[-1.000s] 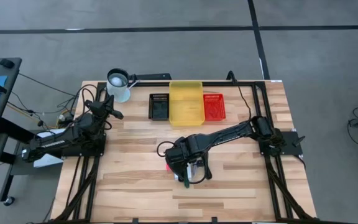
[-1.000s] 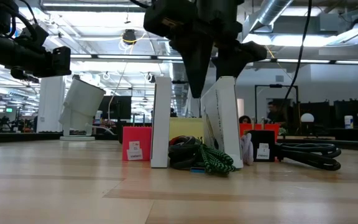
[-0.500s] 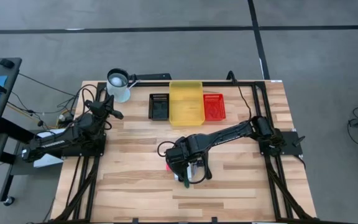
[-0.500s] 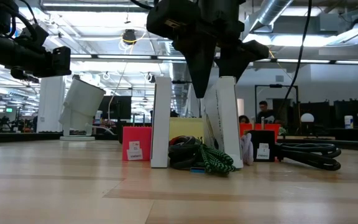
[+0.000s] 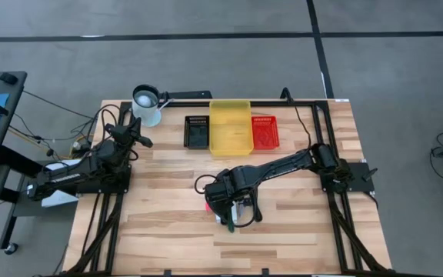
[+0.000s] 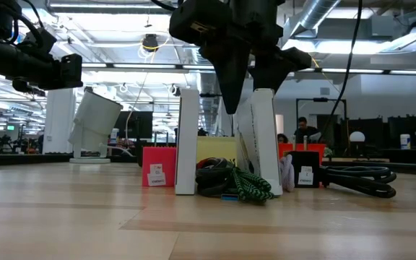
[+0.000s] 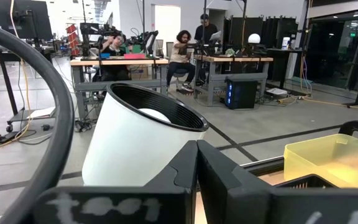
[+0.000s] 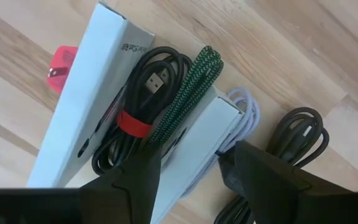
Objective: Pick and place items into bin
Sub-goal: Put the white card reader box into the red bin
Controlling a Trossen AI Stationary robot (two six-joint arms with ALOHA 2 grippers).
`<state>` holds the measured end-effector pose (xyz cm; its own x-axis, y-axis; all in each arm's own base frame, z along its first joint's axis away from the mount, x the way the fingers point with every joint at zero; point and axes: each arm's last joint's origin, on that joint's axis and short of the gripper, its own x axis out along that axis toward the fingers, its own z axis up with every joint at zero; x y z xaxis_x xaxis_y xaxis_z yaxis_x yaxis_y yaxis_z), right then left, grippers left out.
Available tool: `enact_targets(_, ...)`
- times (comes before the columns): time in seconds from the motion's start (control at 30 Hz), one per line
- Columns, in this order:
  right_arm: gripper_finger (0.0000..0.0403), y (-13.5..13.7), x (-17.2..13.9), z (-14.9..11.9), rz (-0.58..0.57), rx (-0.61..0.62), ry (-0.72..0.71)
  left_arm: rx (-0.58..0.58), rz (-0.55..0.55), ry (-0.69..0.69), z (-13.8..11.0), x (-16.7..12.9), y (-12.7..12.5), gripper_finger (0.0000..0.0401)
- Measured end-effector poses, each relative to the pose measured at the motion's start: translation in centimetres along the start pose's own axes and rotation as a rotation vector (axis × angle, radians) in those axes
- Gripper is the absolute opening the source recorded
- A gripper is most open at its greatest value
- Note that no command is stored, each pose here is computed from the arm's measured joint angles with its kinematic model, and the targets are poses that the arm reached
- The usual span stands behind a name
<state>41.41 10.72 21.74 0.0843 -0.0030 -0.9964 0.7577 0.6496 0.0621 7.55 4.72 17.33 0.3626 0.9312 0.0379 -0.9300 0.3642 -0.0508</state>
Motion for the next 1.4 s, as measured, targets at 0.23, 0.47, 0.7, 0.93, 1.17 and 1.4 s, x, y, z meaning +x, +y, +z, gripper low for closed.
enact_targets(0.23, 0.0167, 0.0, 0.0, 0.0, 0.0, -0.002, 0.0, 0.0, 0.0, 0.0, 0.0, 0.0, 0.0, 0.0)
enact_targets(0.47, 0.0126, 0.0, 0.0, 0.0, 0.0, -0.003, 0.001, 0.0, 0.0, 0.0, 0.0, 0.0, 0.0, 0.0)
enact_targets(0.7, 0.0098, -0.01, 0.0, 0.0, -0.001, -0.001, 0.001, 0.0, 0.0, 0.0, 0.0, 0.0, 0.0, 0.0)
enact_targets(0.93, 0.0075, -0.04, -0.01, 0.05, -0.001, 0.001, 0.001, 0.0, 0.0, 0.0, 0.0, 0.0, 0.0, 0.0)
enact_targets(1.17, 0.007, -0.04, -0.01, 0.05, -0.001, 0.009, 0.0, 0.0, 0.0, 0.0, 0.0, 0.0, 0.0, 0.0)
enact_targets(1.4, 0.0069, -0.03, -0.01, 0.06, 0.001, 0.024, -0.001, 0.0, 0.0, 0.0, 0.0, 0.0, 0.0, 0.0)
